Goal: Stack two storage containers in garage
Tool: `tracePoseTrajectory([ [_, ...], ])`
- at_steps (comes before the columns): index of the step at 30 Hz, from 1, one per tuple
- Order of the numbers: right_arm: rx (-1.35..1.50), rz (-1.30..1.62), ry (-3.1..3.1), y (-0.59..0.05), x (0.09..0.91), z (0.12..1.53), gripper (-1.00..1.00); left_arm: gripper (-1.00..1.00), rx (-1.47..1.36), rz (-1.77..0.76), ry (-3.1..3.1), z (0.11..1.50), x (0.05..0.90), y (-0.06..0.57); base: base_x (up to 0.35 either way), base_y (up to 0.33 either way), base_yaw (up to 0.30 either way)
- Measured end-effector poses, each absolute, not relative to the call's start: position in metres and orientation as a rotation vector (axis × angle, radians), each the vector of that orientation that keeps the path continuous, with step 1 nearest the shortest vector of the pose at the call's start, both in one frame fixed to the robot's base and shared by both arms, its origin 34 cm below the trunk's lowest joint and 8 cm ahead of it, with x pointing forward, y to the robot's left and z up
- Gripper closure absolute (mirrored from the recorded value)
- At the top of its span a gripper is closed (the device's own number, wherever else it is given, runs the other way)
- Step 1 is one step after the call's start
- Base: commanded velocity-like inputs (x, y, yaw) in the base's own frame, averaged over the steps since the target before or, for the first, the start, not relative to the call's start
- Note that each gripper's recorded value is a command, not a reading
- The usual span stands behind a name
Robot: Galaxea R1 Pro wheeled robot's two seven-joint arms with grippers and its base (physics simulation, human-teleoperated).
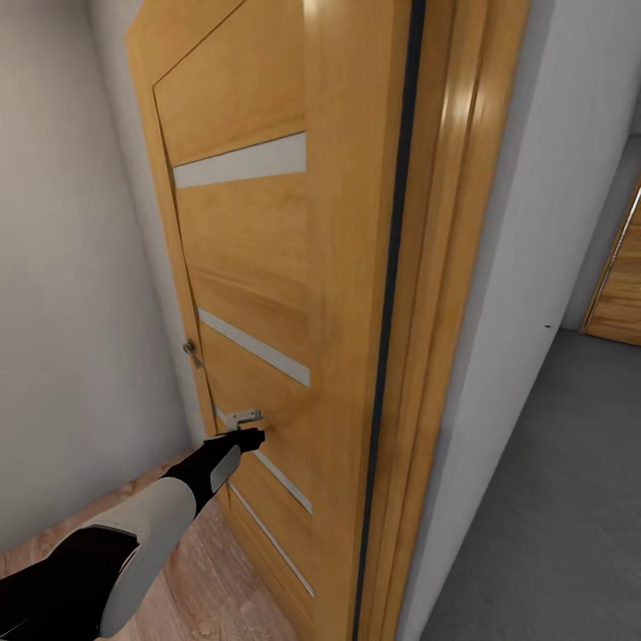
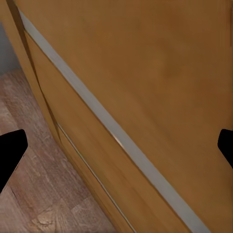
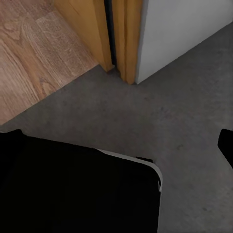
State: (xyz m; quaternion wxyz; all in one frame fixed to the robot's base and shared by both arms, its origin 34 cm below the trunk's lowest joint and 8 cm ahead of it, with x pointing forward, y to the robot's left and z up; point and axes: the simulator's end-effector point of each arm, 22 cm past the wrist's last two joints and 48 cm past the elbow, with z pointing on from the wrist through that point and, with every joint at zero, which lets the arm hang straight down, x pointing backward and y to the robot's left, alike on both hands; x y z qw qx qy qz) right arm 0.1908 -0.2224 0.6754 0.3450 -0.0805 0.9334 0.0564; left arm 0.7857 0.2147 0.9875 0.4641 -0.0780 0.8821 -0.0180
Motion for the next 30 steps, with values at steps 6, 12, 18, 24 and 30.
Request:
tracePoseTrajectory([
  [6, -0.209, 0.142, 2.422, -0.225, 0.191, 0.676, -1.00, -1.00, -0.153, -0.004, 2.162, 0.990, 0.786, 0.215, 0.000, 0.000, 0.000],
  [12, -0.215, 0.141, 2.421, -0.228, 0.191, 0.676, -1.00, -1.00, -0.098, 0.048, 2.153, 0.993, 0.787, 0.215, 0.000, 0.000, 0.000],
  [18, -0.217, 0.141, 2.421, -0.228, 0.191, 0.676, -1.00, -1.00, -0.038, 0.107, 2.142, 0.996, 0.788, 0.215, 0.000, 0.000, 0.000],
  [24, -0.218, 0.142, 2.422, -0.228, 0.192, 0.676, -1.00, -1.00, 0.011, 0.150, 2.132, 0.998, 0.789, 0.210, 0.000, 0.000, 0.062],
  [30, -0.218, 0.142, 2.422, -0.228, 0.192, 0.675, -1.00, -1.00, 0.032, 0.080, 2.133, 0.999, 0.788, 0.179, 0.000, 0.000, 0.211],
])
